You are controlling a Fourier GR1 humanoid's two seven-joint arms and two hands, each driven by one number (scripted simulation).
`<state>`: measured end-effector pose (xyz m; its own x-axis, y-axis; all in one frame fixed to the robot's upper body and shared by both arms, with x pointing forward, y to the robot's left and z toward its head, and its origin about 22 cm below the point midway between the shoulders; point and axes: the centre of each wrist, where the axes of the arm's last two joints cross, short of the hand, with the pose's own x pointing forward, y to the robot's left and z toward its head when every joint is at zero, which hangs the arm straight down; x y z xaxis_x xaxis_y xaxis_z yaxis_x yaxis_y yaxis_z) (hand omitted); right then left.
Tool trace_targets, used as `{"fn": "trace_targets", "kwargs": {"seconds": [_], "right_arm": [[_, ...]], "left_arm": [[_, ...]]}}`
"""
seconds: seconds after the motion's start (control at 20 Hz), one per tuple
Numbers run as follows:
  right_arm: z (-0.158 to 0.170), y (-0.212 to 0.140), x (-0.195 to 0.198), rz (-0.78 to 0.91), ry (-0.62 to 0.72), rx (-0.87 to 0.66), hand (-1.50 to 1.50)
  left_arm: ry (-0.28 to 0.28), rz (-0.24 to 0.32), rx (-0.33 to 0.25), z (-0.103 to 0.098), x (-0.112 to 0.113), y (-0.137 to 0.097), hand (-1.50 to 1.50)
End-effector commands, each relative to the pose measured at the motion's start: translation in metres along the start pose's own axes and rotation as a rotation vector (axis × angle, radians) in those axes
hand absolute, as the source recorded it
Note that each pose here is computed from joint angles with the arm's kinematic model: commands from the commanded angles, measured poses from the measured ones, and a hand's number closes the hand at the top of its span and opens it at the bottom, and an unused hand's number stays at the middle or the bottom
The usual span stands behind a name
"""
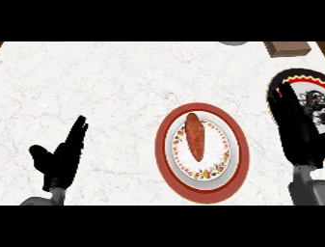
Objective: Pick the sweet potato from the plate and place it in the plate
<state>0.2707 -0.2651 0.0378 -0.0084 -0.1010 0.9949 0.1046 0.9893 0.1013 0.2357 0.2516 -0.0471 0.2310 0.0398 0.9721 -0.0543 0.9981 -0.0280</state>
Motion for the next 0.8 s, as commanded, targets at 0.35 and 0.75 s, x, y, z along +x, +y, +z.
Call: {"fn": "trace_targets", "kwargs": {"seconds": [0.35, 0.75], "right_arm": [[-0.045, 0.017, 0.104, 0.652, -0.394, 0.595, 1.50], [-0.063, -0.026, -0.038, 0.180, -0.297, 0.736, -1.50]], "left_arm": [[-0.090, -0.171, -0.028, -0.021, 0.045, 0.012, 0.00], [-0.083, -0.197, -0.017, -0.030, 0.086, 0.016, 0.00]]}}
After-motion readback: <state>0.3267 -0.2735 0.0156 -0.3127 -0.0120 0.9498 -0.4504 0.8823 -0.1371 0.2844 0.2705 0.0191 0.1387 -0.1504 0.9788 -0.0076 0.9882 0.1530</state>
